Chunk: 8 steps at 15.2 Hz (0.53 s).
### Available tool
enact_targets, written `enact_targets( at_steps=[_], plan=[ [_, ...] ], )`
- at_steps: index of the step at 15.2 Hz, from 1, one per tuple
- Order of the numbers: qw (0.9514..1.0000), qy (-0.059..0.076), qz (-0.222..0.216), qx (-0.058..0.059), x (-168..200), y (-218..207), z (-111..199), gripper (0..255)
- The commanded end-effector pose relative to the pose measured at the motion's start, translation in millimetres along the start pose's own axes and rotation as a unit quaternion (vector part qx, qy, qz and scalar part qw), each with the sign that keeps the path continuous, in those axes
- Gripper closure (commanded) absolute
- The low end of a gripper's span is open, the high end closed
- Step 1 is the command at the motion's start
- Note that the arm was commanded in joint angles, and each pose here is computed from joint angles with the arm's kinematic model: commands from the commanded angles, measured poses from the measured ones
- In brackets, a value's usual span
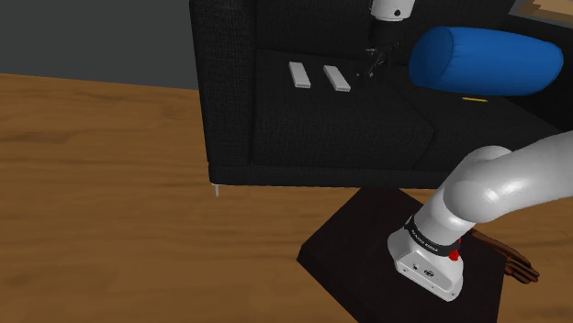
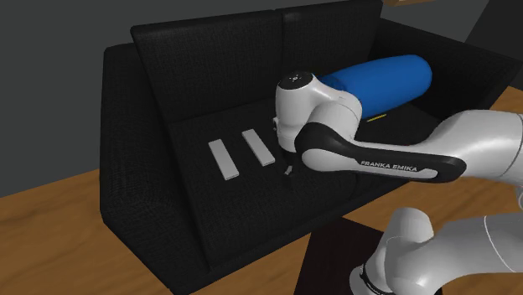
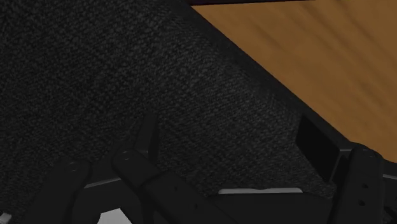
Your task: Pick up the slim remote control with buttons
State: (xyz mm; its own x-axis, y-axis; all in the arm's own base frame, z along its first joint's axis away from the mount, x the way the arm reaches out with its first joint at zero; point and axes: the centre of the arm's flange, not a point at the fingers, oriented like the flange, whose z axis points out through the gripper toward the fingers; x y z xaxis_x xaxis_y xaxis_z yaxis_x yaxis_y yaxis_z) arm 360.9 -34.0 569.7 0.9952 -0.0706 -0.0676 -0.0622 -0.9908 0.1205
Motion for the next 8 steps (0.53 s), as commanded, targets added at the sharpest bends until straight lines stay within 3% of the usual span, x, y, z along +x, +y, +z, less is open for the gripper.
enact_targets(
  at_steps=[1, 8],
  plan=[
    [0.9998, 0.003, 0.021, 0.005, 21.8, 11.0, 3.0, 0],
    [0.9952, 0.011, 0.095, 0.021, 99.1, 57.9, 20.1, 0]
  ],
)
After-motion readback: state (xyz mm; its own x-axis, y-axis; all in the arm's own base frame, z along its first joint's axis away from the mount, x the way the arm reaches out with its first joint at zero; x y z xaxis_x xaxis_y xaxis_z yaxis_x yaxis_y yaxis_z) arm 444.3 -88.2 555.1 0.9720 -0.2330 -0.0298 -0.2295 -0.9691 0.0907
